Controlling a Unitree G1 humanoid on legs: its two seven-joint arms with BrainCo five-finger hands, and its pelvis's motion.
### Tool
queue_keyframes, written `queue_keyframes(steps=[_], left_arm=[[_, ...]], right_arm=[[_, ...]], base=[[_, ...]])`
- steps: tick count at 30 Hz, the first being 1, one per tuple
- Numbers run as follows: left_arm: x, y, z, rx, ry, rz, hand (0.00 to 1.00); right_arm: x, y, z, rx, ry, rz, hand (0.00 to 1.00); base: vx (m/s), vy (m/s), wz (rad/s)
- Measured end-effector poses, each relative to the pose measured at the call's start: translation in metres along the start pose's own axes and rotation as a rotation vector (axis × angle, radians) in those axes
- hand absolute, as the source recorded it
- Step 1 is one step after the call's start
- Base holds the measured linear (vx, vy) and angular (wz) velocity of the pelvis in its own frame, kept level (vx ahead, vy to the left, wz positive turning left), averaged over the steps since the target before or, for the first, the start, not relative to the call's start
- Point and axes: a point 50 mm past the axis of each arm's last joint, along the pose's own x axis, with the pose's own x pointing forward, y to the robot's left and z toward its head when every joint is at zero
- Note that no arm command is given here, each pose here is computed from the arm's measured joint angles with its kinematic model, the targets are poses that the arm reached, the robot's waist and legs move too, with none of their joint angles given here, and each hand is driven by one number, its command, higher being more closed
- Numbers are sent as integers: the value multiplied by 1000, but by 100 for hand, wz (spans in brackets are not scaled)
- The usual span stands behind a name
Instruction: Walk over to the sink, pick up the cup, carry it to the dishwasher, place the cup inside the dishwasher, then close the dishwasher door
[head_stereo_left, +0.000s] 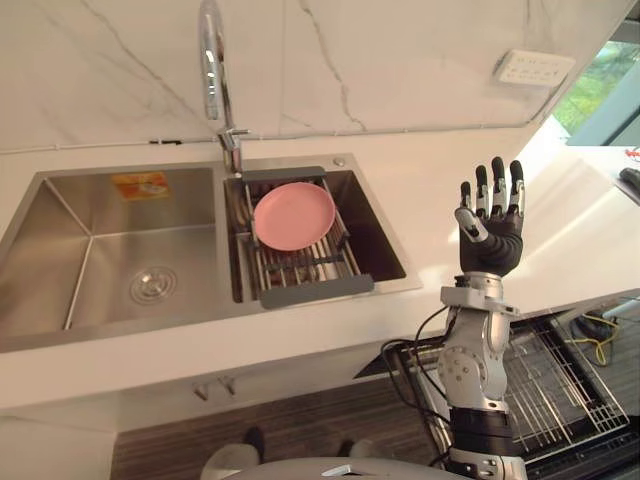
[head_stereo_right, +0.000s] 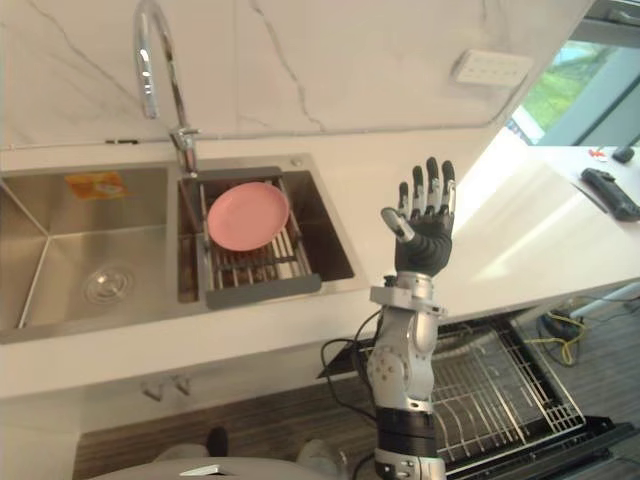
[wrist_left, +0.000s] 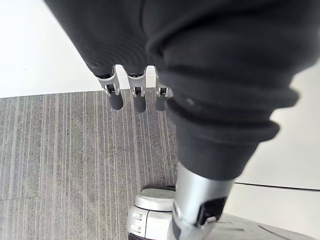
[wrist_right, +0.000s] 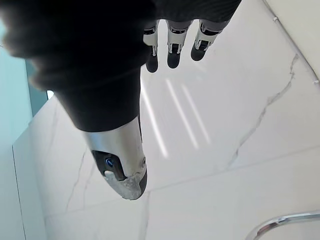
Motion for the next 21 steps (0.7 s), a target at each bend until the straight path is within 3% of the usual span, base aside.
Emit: queue_keyframes(steps=[4, 5, 11, 15, 21], left_arm=[[-2, -12, -3, 37, 14, -26, 0], [-2, -5, -1, 143, -3, 0, 0], [-2, -5, -1, 139, -2, -4, 0], [-2, -6, -5, 30, 27, -71, 0], [-1, -8, -11, -239, 71, -169, 0]], right_arm=[[2, -10, 9, -49, -5, -8, 0], [-6, -20, 11, -79, 23, -1, 0], [-6, -19, 11, -77, 24, -1, 0], [-6, -18, 3, -48, 73, 2, 0], [-10, -12, -15, -11, 198, 14, 0]], base=[[110, -158, 10], [0, 0, 0], [0, 0, 0], [0, 0, 1], [-7, 20, 10]])
